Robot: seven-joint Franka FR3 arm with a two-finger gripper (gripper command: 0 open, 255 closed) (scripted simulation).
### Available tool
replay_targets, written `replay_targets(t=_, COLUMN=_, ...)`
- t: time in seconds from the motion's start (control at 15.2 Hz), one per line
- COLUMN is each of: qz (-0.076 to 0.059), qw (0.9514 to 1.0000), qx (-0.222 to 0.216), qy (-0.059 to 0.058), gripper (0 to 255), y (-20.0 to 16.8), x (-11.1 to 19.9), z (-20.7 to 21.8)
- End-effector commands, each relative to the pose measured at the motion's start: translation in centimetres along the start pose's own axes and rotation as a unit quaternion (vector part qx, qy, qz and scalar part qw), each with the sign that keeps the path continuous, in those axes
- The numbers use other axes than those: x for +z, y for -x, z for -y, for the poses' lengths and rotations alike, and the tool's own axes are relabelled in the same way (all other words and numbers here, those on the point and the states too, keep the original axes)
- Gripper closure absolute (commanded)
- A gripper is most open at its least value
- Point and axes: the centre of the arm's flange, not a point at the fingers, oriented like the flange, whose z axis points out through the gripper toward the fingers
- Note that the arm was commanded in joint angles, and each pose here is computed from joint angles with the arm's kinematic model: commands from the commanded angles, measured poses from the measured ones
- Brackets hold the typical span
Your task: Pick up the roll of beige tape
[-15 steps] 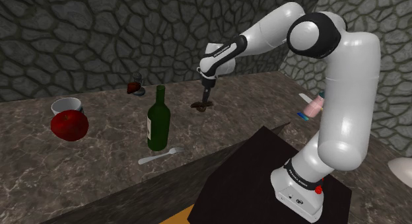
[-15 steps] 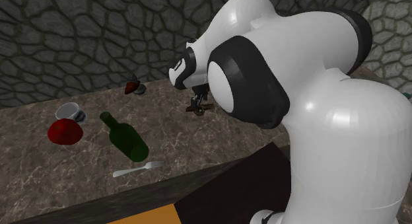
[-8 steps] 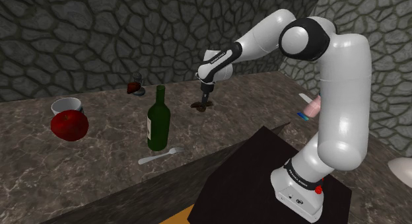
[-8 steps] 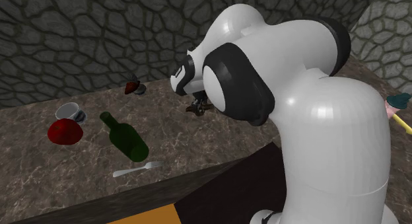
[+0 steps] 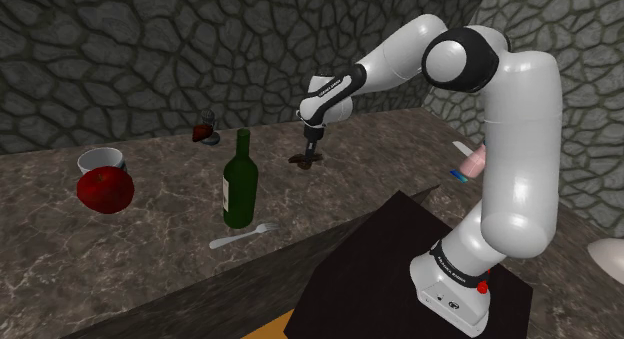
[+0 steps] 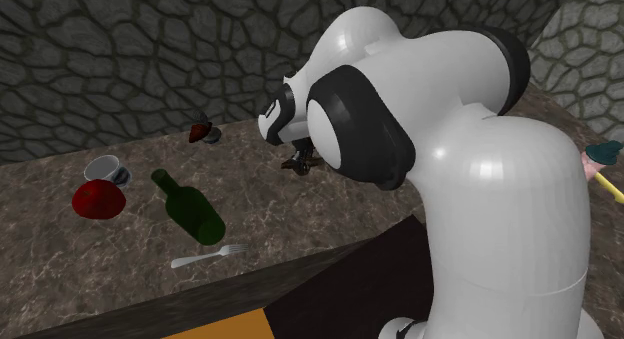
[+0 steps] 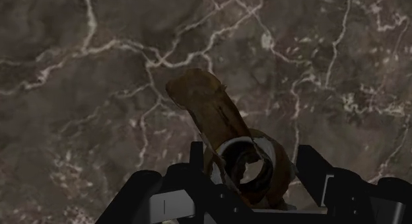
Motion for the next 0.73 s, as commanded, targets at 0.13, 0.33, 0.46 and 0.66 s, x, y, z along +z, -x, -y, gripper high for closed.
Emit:
replay_targets(t=0.13, qz=0.001, qw=1.0000, qx=0.000, qy=-0.001, gripper=255, y=0.0, x=-0.5, z=0.0)
replay_targets(t=0.33, qz=0.001, qw=1.0000, qx=0.000, qy=-0.001, gripper=255, y=0.2, x=-2.1, z=0.2)
replay_targets(t=0.46, qz=0.001, qw=1.0000, qx=0.000, qy=-0.001, gripper=255, y=0.3, x=-3.1, z=0.3)
replay_targets(t=0.66, qz=0.001, qw=1.0000, qx=0.000, qy=-0.001, gripper=255, y=0.4, x=-4.7, z=0.5)
